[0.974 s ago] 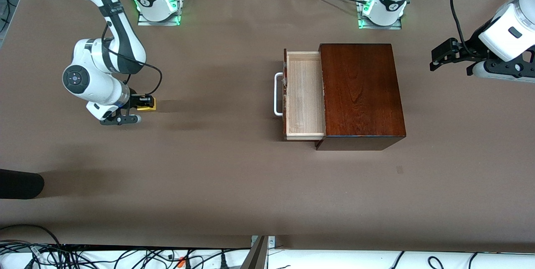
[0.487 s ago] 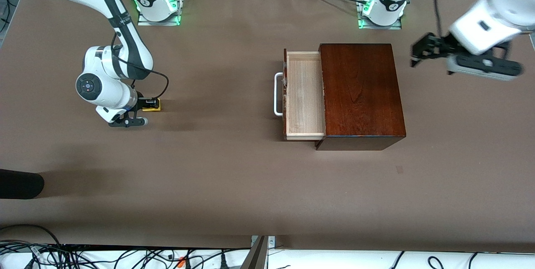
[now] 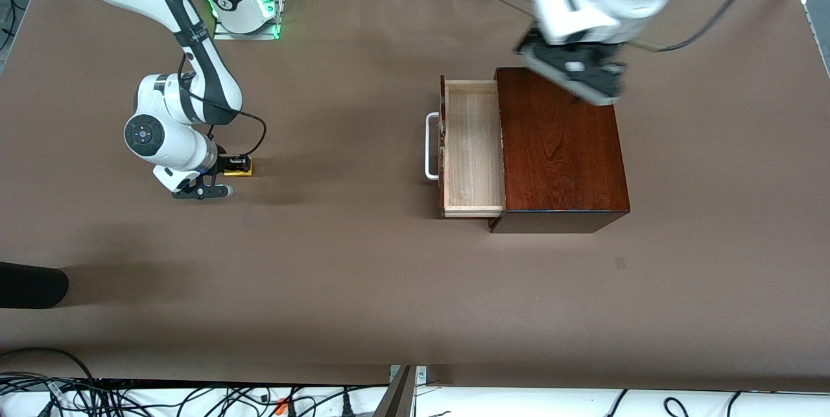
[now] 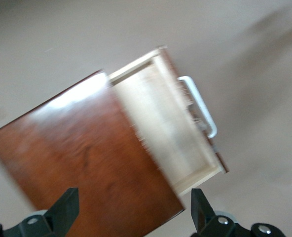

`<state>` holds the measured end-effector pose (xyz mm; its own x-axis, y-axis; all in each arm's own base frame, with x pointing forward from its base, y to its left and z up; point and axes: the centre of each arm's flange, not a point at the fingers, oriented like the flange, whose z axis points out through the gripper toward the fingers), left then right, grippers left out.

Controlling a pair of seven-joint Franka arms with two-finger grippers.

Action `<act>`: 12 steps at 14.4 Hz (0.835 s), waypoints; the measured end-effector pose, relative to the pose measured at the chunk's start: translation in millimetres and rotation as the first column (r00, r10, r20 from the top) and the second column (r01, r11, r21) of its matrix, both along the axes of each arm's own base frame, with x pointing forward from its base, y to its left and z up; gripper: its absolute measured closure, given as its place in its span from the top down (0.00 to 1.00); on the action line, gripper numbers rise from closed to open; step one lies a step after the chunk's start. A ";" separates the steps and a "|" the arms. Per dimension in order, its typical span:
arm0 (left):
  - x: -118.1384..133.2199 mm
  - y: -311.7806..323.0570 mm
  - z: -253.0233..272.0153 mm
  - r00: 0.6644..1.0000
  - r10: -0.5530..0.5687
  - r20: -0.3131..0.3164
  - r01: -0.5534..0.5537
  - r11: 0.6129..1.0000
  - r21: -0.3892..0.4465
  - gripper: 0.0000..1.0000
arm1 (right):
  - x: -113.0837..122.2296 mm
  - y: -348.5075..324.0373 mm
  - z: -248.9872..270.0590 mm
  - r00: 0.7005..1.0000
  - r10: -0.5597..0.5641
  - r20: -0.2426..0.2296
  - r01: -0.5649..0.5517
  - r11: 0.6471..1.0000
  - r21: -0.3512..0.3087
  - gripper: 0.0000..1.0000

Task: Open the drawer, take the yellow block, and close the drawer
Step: 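Lower the cube onto the table while the left gripper reaches the drawer, then open the right gripper and raise it away from the cube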

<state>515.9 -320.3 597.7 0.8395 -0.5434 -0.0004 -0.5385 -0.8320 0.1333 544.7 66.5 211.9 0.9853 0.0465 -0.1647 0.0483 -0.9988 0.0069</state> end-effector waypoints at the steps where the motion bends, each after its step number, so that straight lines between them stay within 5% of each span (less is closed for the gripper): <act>1: -1.3 -27.8 -16.5 0.998 -0.062 -0.002 0.062 0.998 -0.007 1.00 | 1.8 1.3 4.2 1.000 0.000 0.009 0.000 1.000 0.002 0.78; 3: -9.4 -84.7 -55.7 0.986 -0.167 0.010 0.167 0.986 0.001 1.00 | 6.5 3.0 21.1 0.999 0.001 0.035 -0.001 1.000 0.009 0.96; 7: -37.0 -178.4 -139.5 0.924 -0.381 0.039 0.379 0.924 0.047 1.00 | 16.3 2.1 83.5 0.993 -0.006 0.121 0.002 0.999 0.036 1.00; 10: -47.3 -215.2 -174.8 0.814 -0.579 0.053 0.574 0.815 0.080 1.00 | 24.9 -6.8 140.8 0.984 -0.024 0.178 0.014 0.998 0.055 1.00; 12: -46.8 -226.8 -195.3 0.698 -0.715 0.044 0.711 0.699 0.081 1.00 | 28.8 -13.8 188.3 0.987 -0.032 0.160 0.022 0.998 0.063 1.00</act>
